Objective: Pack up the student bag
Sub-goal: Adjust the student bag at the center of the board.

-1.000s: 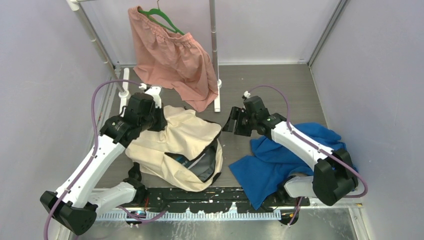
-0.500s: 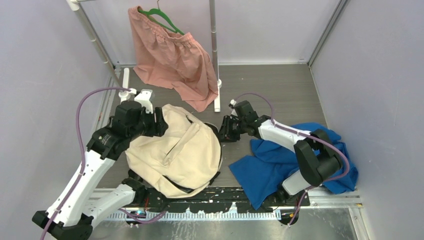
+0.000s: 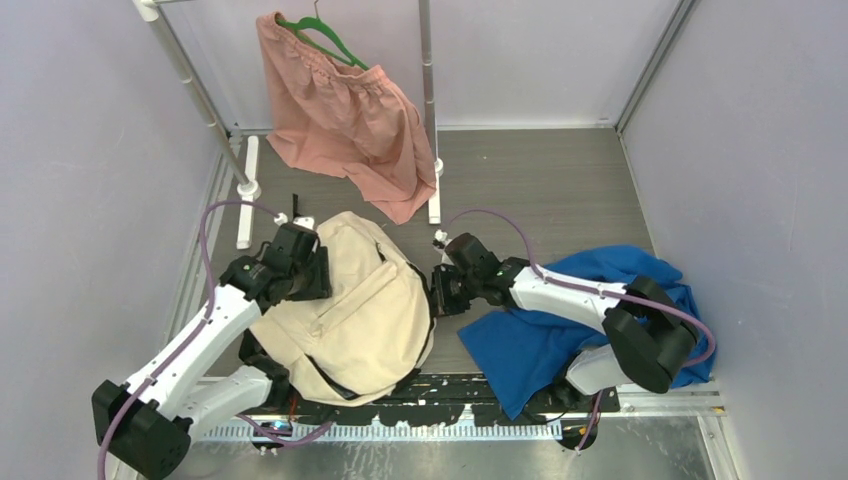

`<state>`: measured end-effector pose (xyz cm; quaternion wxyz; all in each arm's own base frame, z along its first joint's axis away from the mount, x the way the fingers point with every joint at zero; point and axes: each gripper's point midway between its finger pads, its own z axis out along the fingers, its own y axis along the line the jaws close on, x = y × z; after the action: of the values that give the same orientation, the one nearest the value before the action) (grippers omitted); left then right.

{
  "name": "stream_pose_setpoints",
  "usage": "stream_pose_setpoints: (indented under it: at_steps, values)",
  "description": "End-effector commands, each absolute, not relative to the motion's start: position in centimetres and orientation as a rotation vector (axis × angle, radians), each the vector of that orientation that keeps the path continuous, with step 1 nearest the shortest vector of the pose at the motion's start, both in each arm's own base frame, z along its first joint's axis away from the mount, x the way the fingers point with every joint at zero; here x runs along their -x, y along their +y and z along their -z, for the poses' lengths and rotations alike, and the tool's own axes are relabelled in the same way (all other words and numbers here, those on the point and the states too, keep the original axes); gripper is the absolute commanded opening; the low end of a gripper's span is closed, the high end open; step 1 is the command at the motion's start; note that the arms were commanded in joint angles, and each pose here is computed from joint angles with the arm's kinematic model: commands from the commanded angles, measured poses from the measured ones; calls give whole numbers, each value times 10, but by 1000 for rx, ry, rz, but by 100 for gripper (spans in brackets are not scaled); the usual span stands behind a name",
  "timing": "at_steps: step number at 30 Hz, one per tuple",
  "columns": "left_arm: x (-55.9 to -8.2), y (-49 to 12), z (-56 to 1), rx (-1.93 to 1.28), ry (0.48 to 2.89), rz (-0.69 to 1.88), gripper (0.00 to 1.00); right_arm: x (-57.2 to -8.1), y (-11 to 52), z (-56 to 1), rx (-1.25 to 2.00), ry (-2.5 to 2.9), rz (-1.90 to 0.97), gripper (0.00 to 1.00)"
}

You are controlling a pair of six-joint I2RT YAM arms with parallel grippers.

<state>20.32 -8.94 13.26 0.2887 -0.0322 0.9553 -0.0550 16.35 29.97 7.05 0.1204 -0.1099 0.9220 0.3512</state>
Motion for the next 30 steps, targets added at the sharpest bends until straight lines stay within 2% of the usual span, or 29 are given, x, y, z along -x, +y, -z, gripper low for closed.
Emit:
stream_pose_setpoints:
  at_steps: [1, 6, 12, 18, 19, 22, 26, 30]
  values:
    - [-219, -117, -125, 124, 2508, 318, 48, -152, 291, -72, 366, 2682, -977, 1]
    - [-247, -150, -105, 87, 2519, 449, 47, -135, 296, -78, 413, 2665, -973, 1]
    - [-297, -208, -121, -17, 2523, 633, 41, -130, 291, -84, 469, 2604, -755, 1]
    - [-319, -231, -138, -133, 2488, 650, 41, -111, 324, -107, 594, 2513, -853, 3]
    - [-321, -230, -145, -143, 2476, 641, 42, -115, 322, -112, 612, 2505, -810, 7]
    - [-318, -224, -170, -164, 2423, 625, 44, -136, 299, -129, 598, 2425, -639, 29]
    - [-299, -208, -196, -188, 2367, 602, 50, -157, 271, -166, 550, 2296, -605, 54]
    - [-278, -200, -203, -222, 2357, 619, 54, -174, 243, -188, 458, 2225, -629, 60]
